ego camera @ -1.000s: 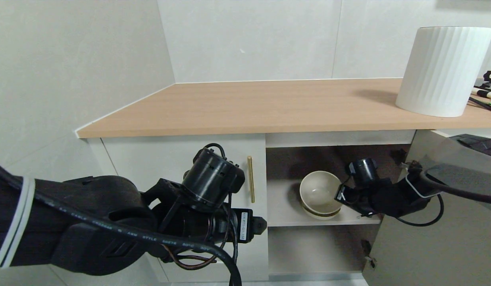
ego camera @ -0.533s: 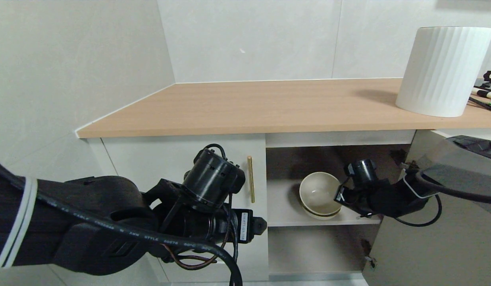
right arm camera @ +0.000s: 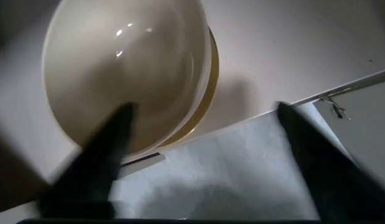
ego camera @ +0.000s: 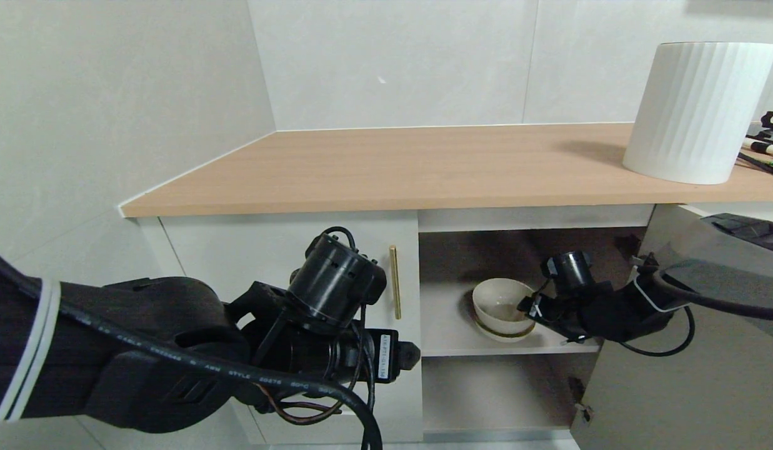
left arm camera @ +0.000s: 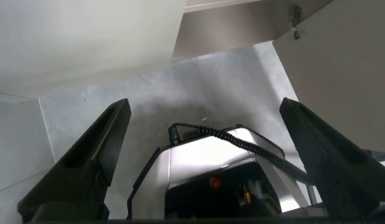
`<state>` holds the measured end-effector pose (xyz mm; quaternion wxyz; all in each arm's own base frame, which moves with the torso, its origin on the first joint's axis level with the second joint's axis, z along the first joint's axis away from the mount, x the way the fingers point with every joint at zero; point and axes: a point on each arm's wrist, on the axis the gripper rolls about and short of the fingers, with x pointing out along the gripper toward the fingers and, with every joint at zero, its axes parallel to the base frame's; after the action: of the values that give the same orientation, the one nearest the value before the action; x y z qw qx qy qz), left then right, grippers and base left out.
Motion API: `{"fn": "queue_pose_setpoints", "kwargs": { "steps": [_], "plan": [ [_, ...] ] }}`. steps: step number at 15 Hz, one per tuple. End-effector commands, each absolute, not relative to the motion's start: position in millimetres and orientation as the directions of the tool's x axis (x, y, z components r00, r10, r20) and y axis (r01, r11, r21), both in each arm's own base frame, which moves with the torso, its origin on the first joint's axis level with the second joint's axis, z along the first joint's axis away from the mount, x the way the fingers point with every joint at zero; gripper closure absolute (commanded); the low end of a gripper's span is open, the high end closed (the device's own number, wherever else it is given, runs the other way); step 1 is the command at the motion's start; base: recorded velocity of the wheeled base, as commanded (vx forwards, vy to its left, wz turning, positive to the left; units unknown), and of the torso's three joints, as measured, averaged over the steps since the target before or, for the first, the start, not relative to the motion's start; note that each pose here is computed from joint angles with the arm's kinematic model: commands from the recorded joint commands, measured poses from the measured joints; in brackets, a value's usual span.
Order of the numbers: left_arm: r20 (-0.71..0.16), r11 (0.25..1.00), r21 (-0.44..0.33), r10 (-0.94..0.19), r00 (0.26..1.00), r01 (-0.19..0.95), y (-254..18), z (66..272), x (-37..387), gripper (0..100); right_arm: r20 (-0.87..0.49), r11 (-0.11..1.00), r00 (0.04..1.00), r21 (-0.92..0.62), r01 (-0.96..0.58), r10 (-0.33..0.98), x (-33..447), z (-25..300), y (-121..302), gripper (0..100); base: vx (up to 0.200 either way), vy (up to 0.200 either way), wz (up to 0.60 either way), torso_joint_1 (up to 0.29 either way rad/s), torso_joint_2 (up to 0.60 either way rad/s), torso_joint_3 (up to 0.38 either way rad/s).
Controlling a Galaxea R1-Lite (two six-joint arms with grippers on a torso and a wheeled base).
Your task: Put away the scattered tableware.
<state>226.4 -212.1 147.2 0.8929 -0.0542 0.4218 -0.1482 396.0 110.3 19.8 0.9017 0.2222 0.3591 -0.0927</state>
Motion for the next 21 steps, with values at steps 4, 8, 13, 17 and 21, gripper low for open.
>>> {"fn": "queue_pose_setpoints", "kwargs": {
  "steps": [4, 8, 13, 17, 21],
  "plan": [
    [-0.729, 0.952, -0.227, -0.307, 0.611, 0.207, -209.4, 150.6, 227.1, 0, -0.681, 0.885, 0.732, 0.339, 0.318, -0.003, 388.5, 32.0, 109.1, 0, 0.0, 0.0, 0.0, 0.0, 0.0, 0.0],
    [-0.669, 0.952, -0.228, -0.306, 0.678, 0.205, -176.2, 184.2, 217.1, 0, -0.647, 0.929, 0.747, 0.353, 0.112, 0.155, 321.4, 92.2, 114.1, 0, 0.0, 0.0, 0.0, 0.0, 0.0, 0.0],
    [-0.631, 0.954, -0.207, -0.301, 0.716, 0.219, -144.9, 202.4, 189.7, 0, -0.69, 0.954, 0.69, 0.3, -0.002, 0.218, 258.6, 144.9, 118.1, 0, 0.0, 0.0, 0.0, 0.0, 0.0, 0.0],
    [-0.646, 0.969, -0.168, -0.246, 0.723, 0.181, -121.0, 195.8, 164.2, 0, -0.7, 0.954, 0.669, 0.295, -0.045, 0.248, 221.3, 166.3, 110.6, 0, 0.0, 0.0, 0.0, 0.0, 0.0, 0.0],
    [-0.64, 0.968, -0.173, -0.25, 0.727, 0.18, -117.4, 195.4, 161.4, 0, -0.74, 0.951, 0.609, 0.298, -0.084, 0.286, 206.4, 156.4, 114.8, 0, 0.0, 0.0, 0.0, 0.0, 0.0, 0.0]
  ]
}}
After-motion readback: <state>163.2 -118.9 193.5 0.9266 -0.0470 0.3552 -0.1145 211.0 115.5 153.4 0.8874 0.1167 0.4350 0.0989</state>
